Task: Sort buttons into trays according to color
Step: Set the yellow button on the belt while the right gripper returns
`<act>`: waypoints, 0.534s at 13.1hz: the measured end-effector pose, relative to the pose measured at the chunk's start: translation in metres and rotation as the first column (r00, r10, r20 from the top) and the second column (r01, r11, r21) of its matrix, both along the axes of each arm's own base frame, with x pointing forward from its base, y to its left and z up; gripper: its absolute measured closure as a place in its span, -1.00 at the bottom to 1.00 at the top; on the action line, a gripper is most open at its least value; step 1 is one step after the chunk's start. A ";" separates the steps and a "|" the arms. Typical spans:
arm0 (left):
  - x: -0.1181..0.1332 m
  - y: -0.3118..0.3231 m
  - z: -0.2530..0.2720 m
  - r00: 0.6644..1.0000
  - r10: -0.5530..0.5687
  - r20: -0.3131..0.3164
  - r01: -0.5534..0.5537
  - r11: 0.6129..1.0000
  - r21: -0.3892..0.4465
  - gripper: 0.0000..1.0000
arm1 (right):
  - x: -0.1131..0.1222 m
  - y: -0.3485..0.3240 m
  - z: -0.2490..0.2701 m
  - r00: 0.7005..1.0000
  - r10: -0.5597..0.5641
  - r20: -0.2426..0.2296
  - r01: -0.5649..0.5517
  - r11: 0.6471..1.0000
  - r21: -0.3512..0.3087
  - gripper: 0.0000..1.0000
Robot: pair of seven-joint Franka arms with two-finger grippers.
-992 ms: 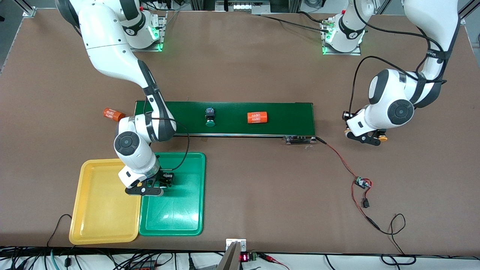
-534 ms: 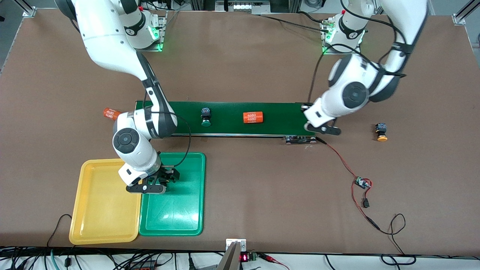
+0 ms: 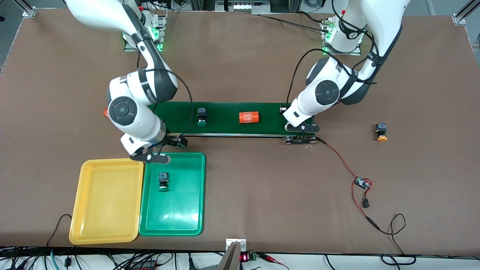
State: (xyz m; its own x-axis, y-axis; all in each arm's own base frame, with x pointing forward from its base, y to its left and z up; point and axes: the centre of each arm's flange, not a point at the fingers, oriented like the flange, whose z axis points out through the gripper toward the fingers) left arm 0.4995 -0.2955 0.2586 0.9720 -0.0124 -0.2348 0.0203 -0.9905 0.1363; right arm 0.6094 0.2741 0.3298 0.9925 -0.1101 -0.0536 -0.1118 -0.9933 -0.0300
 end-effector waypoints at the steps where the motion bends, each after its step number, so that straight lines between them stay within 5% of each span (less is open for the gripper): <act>1: 0.001 -0.001 0.002 1.000 0.002 0.004 -0.002 1.000 -0.001 -0.30 | -0.014 0.006 -0.004 1.000 0.003 -0.014 -0.003 1.000 0.002 -1.00; 4: 0.008 0.006 0.026 1.000 0.014 0.021 -0.014 1.000 0.010 -0.90 | -0.053 0.028 -0.021 0.998 0.052 -0.043 -0.051 0.999 0.013 -1.00; 7: 0.028 0.063 0.072 0.994 0.100 0.035 -0.102 0.993 0.066 -1.00 | -0.084 0.046 -0.046 0.991 0.125 -0.039 -0.126 0.992 -0.003 -1.00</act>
State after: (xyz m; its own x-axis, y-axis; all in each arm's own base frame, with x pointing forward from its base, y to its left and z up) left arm 0.5279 -0.2322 0.3305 0.9744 0.1014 -0.2008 0.1177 -0.9905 0.0710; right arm 0.5255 0.3203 0.2841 0.9957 0.0149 -0.0918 0.0128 -0.9997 -0.0230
